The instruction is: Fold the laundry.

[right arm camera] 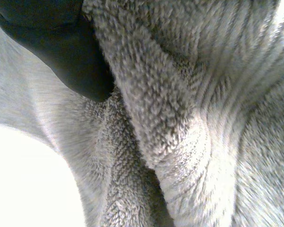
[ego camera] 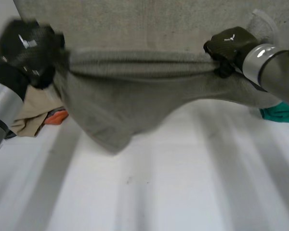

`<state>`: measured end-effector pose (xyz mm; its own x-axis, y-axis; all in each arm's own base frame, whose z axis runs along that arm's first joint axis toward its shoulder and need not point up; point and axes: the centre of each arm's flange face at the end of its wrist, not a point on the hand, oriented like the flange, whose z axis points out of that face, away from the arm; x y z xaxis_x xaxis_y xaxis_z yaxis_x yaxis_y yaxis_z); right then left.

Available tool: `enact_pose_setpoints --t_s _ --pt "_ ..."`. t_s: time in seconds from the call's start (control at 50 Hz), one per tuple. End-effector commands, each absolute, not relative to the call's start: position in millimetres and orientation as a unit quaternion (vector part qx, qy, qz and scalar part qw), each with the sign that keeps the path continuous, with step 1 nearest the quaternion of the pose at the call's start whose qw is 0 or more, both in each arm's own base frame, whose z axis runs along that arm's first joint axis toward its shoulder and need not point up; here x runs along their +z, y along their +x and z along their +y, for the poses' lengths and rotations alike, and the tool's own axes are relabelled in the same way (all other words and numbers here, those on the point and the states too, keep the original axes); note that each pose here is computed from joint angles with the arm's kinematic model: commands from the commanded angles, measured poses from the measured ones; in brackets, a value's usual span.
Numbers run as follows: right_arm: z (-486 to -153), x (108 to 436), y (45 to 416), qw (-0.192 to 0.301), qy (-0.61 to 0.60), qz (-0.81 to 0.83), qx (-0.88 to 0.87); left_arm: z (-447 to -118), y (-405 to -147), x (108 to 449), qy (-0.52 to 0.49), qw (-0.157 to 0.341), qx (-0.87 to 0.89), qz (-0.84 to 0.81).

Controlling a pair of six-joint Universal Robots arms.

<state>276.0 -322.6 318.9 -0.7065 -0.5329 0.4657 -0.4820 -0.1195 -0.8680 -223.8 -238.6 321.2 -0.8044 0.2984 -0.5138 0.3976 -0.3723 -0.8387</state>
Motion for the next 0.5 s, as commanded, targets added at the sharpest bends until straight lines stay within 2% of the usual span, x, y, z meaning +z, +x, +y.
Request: enact_pose_setpoints --t_s 0.02,0.1,0.2,0.28,0.34,0.38,0.44,0.5 --pt "-286 308 270 0.036 -0.425 0.707 -0.564 -256 -235 229 0.374 -0.024 -0.639 0.672" --pt "-284 288 268 0.029 -0.440 0.727 -0.526 -275 -244 190 0.384 -0.032 -0.599 0.702" --pt "-306 254 270 0.006 -0.465 0.730 -0.501 -320 -255 185 0.367 -0.005 -0.627 0.687" --pt "-342 270 278 -0.027 -0.421 0.699 -0.577 -354 -280 221 0.352 0.002 -0.699 0.622" --pt "-364 295 284 -0.045 -0.376 0.656 -0.653 -375 -296 275 0.321 0.007 -0.781 0.535" --pt "-379 328 289 -0.054 -0.328 0.595 -0.732 -383 -300 316 0.287 0.017 -0.840 0.460" --pt "-394 356 289 -0.054 -0.278 0.520 -0.806 -386 -301 345 0.246 0.021 -0.885 0.394" --pt "-396 369 292 -0.050 -0.255 0.478 -0.839 -377 -296 386 0.186 0.012 -0.928 0.323"
